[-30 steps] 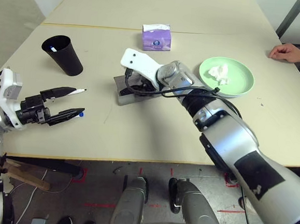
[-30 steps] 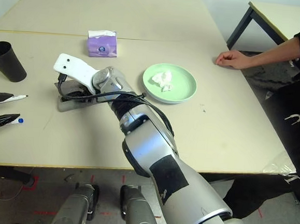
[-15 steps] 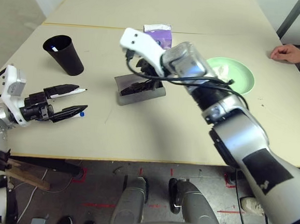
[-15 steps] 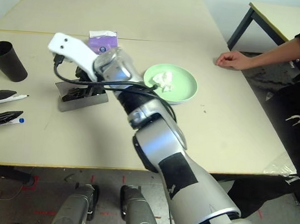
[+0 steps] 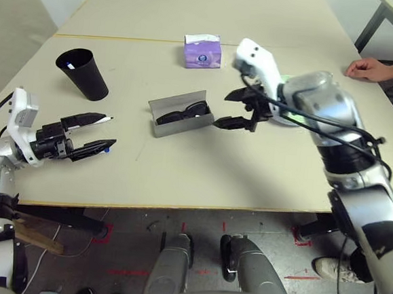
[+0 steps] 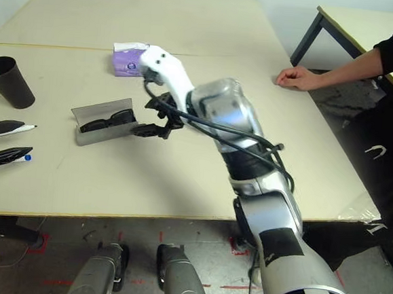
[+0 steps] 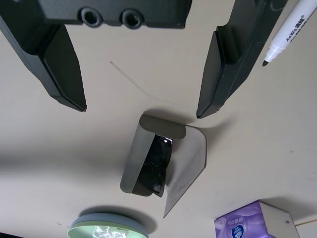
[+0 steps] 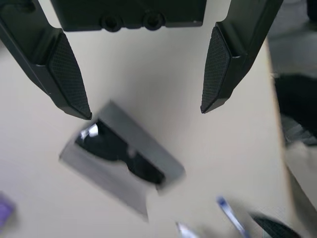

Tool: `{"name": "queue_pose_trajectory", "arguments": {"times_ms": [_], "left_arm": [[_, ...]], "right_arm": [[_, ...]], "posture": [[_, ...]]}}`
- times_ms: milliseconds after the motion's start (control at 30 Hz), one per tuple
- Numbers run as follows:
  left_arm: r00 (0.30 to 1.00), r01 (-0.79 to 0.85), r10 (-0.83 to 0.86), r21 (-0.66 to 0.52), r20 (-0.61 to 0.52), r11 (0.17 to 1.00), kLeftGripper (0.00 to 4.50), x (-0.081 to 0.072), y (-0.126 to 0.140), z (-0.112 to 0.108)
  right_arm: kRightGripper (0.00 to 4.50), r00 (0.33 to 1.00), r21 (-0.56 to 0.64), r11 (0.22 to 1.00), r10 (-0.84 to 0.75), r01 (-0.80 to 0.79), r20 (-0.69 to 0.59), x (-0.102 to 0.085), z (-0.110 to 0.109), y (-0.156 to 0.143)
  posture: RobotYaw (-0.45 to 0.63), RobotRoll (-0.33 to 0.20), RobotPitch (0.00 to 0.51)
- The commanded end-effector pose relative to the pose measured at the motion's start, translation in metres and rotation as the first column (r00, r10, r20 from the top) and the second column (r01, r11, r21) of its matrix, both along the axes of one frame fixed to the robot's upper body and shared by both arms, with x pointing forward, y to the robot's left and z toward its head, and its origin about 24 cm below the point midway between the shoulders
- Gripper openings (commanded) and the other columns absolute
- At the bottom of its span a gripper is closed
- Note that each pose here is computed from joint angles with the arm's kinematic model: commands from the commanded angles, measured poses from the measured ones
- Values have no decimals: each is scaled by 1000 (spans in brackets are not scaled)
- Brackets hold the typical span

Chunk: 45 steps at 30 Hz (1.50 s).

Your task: Organize and tidy the items on the table.

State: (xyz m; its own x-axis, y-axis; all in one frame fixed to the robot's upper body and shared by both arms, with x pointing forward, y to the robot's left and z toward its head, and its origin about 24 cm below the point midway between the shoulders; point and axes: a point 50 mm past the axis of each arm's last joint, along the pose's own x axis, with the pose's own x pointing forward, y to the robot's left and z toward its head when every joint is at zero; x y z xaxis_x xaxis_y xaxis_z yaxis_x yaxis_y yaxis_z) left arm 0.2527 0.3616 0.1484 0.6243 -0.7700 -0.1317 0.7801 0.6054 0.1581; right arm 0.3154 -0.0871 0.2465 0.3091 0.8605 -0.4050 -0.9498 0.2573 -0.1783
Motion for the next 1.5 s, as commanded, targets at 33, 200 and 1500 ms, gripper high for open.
{"name": "queue_pose_trajectory", "arguments": {"times_ms": [33, 200, 1500], "left_arm": [[1000, 1, -1, 27, -11, 1000, 4500, 0, 3, 2], [1000, 9, -8, 30, -11, 999, 4500, 2, 3, 3], [993, -110, 109, 21, 49, 994, 4500, 18, -6, 9]], "right_arm": [[4483, 1000, 97, 995, -7, 4, 26, -9, 3, -21], [4483, 997, 232, 973, -17, -1, 77, -22, -8, -46], [4483, 997, 305, 952, 8, -31, 77, -44, -112, -108]], "posture": [[12, 0, 165], [9, 0, 161], [0, 0, 161]]}}
